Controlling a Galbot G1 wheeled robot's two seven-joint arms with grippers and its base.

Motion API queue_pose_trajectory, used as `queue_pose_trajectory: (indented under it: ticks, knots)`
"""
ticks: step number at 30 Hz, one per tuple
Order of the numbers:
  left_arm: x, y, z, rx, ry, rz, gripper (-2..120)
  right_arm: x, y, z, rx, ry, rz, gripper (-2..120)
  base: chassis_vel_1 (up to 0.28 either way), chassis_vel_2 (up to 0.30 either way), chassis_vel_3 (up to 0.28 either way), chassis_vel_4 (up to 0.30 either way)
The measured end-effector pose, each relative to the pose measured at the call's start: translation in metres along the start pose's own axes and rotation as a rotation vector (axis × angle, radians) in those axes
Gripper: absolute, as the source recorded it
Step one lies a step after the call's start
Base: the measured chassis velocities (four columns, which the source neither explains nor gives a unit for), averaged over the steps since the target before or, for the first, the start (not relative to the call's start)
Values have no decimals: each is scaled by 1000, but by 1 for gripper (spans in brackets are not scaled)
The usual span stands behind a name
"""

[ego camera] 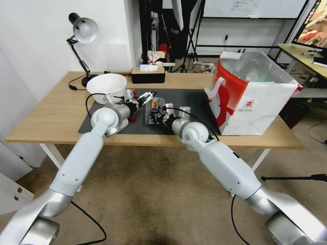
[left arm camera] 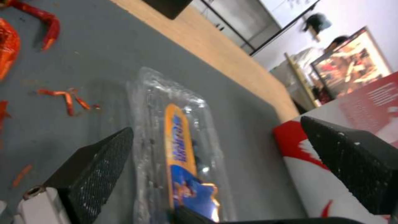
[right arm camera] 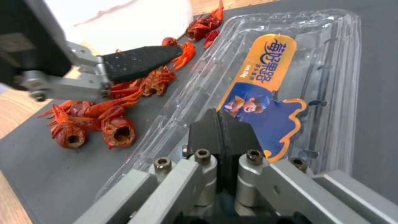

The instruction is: Close the takeout container lid, then place the container into the takeout bag.

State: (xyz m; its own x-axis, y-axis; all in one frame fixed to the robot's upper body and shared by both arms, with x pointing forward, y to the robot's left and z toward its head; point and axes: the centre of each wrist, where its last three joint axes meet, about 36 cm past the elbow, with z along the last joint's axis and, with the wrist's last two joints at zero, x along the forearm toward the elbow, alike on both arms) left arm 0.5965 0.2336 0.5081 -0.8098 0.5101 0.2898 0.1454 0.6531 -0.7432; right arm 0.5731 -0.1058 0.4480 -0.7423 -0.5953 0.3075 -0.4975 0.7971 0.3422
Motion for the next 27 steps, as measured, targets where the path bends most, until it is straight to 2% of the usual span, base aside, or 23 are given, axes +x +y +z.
queue_pose_trajectory:
  ticks: [5, 13, 27]
  knots:
    - [-13, 2, -7, -58, 36, -60, 100, 0, 0, 1, -1, 1, -2, 0, 0, 0, 0, 0]
    - [-24, 5, -13, -97, 60, -116, 100, -1, 0, 2, 2, 5, -5, 0, 0, 0, 0, 0]
    - [-30, 4, -16, -152, 120, -159, 100, -2, 0, 3, 3, 6, -8, 0, 0, 0, 0, 0]
